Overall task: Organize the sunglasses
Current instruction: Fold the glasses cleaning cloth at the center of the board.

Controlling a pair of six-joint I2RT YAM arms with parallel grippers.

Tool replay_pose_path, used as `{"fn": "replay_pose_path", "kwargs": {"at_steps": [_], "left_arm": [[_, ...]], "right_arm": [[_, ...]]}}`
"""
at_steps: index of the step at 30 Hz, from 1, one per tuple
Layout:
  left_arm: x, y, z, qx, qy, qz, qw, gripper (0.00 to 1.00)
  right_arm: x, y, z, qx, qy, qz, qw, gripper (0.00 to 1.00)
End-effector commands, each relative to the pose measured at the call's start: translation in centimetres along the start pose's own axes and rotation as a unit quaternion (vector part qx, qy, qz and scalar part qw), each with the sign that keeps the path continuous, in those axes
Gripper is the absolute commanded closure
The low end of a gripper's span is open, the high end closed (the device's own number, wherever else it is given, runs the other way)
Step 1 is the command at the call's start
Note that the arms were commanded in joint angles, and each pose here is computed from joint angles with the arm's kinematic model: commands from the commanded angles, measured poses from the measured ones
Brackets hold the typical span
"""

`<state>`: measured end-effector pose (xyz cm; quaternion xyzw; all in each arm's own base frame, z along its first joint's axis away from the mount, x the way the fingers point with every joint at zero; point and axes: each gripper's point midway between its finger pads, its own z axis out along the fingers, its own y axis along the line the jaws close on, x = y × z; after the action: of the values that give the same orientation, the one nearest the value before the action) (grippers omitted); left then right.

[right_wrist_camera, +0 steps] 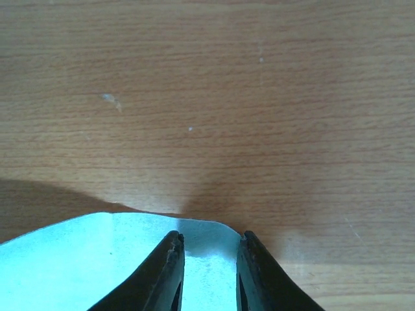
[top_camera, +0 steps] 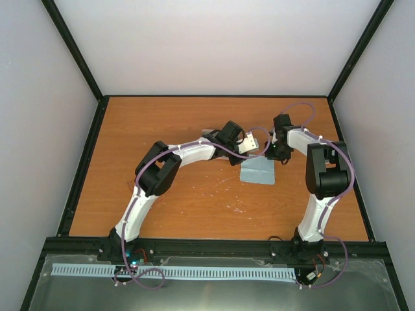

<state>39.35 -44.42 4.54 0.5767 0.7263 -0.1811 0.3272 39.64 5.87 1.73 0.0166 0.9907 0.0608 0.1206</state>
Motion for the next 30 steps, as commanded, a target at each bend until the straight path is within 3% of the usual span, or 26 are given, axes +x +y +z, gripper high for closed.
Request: {"fn": "replay_pose_path", "kwargs": {"at_steps": [1,10,30], "left_arm": [[-1.7,0.6,-1.3,-0.006,-0.025,0.008,1.000,0.99],[-1.6,0.6,-1.3,-0.006,-0.024,0.007,1.000,0.99],[-2.6,0.8,-2.5,-0.015,-0.043,0.010,0.999,0.99]], "right_arm": [[1.6,0.4,1.5,0.017,0.032,-0.020,0.999,0.79],[1.9,-0.2,1.9,0.038,0.039,-0.024,0.998,0.97],[-0.3,2.5,-2.3,-0.030,-0.039,-0.027,0.998,0.97]]}}
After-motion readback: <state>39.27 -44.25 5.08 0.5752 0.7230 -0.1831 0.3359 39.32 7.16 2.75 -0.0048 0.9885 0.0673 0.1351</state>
